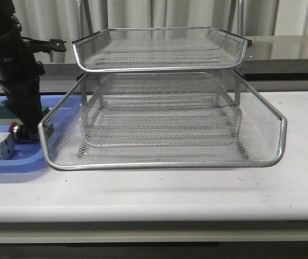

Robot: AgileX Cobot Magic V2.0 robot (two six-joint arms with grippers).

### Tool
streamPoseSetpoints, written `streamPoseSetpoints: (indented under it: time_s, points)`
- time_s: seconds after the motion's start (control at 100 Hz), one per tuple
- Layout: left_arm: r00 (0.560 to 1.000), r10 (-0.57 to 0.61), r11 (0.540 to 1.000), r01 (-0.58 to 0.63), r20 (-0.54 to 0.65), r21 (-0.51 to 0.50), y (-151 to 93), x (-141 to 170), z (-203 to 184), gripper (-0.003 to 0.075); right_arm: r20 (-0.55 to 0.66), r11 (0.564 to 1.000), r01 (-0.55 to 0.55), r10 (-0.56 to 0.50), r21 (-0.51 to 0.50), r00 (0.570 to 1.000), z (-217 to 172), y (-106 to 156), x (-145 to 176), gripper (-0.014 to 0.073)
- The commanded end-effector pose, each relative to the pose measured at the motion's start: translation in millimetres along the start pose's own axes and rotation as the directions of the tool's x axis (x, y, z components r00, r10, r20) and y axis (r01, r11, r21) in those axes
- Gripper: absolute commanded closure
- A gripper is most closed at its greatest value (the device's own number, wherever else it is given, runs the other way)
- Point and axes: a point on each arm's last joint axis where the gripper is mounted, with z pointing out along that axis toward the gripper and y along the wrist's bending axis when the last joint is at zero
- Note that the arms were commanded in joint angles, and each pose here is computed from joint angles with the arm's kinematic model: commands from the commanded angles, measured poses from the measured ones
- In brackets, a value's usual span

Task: Place button on rack with both arms
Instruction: 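Grasp the red push button by its blue contact block with left gripper, then lift the red button and carry it over the pulled-out mesh tray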

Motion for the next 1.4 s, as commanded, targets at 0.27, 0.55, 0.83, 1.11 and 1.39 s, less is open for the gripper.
streamPoseSetpoints:
  time_s: [0.27,0.55,0.83,1.11,1.39]
  points:
    - [0.999,0.007,0.998,-0.004,0.052,-0.065,6,-9,-9,0.0083,0.079,1.000,0.000,-0.001,0.011,0.997,-4,-1,-11,0.0666]
    - [0.999,0.004,0.999,-0.002,0.042,-0.051,7,-8,5,0.0083,0.079,1.000,0.000,-0.001,0.011,0.997,-4,-1,-11,0.0666]
    - [0.999,0.005,0.999,-0.003,0.040,-0.052,7,-8,5,0.0246,0.079,1.000,0.000,-0.001,0.011,0.997,-4,-1,-11,0.0666]
    - [0.999,-0.002,0.997,0.006,0.051,-0.071,11,-10,-3,0.0636,0.079,1.000,0.000,-0.001,0.011,0.997,-4,-1,-11,0.0666]
    - [0.980,-0.176,0.979,0.184,0.090,-0.086,23,-15,-50,0.0741,0.079,1.000,0.000,-0.001,0.011,0.997,-4,-1,-11,0.0666]
